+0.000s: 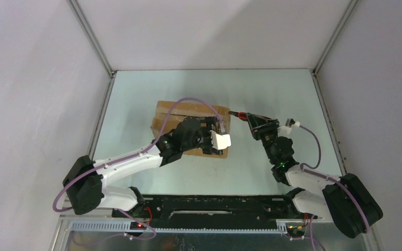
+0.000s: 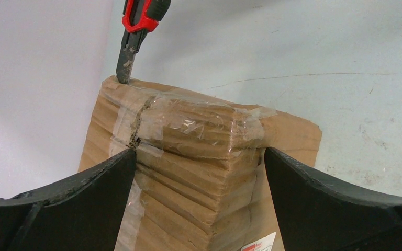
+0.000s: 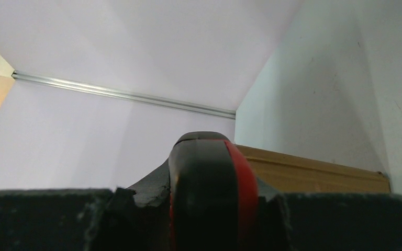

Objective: Unpack the express box
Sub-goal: Adjust the express box at the center of the board, then cut the express box at the center of the board.

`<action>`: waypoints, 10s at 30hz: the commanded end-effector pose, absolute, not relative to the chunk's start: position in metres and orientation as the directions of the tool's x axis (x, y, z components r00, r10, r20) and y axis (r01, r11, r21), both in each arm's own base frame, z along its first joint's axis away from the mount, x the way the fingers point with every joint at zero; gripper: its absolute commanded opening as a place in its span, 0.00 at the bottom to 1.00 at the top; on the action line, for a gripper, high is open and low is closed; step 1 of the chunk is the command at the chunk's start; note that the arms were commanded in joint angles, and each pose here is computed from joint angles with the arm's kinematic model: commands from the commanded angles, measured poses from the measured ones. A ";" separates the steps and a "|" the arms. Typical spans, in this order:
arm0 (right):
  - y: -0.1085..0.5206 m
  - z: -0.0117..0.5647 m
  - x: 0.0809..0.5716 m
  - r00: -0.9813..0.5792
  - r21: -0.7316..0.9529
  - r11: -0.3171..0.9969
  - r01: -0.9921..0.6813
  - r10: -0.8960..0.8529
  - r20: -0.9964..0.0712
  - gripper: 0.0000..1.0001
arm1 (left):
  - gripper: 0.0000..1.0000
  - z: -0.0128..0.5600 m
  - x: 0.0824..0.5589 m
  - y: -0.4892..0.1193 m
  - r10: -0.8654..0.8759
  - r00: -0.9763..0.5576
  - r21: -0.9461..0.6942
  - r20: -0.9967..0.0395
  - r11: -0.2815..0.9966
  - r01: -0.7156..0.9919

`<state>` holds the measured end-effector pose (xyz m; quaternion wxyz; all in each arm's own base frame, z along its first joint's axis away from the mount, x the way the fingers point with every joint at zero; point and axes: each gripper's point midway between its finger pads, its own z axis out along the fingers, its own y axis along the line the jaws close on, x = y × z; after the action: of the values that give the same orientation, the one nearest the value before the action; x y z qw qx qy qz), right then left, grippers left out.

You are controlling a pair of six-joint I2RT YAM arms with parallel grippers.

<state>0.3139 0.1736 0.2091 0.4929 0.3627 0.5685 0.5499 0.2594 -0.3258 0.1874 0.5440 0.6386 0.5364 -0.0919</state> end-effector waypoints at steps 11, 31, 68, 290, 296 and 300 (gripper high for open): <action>0.260 0.209 0.266 -0.653 0.986 0.082 -0.145 0.740 -0.157 0.00 | 0.97 0.185 0.264 -0.337 0.574 0.428 0.626 -0.699 0.200 0.754; 0.253 0.257 0.225 -0.718 0.978 -0.106 -0.182 0.693 -0.058 0.00 | 0.94 0.180 0.273 -0.335 0.589 0.406 0.634 -0.699 0.247 0.733; 0.200 0.320 0.181 -0.580 0.802 0.247 -0.544 0.579 -0.572 0.00 | 1.00 0.361 0.213 -0.299 0.275 0.306 0.399 -0.911 0.412 0.819; 0.154 0.244 0.210 -0.712 0.923 0.334 -0.193 0.599 -0.366 0.00 | 1.00 0.223 0.206 -0.319 0.616 0.448 0.530 -0.649 -0.057 0.846; 0.155 0.239 0.208 -0.716 0.925 0.332 -0.186 0.598 -0.359 0.00 | 1.00 0.223 0.216 -0.320 0.629 0.391 0.472 -0.672 -0.043 0.880; 0.155 0.238 0.208 -0.716 0.926 0.330 -0.186 0.600 -0.358 0.00 | 1.00 0.223 0.218 -0.319 0.634 0.379 0.454 -0.674 -0.048 0.890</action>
<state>0.2087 0.1529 0.2249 0.3296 0.1629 0.7495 0.5505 0.2152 -0.3163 0.2008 0.4247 0.7132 0.5411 -0.1348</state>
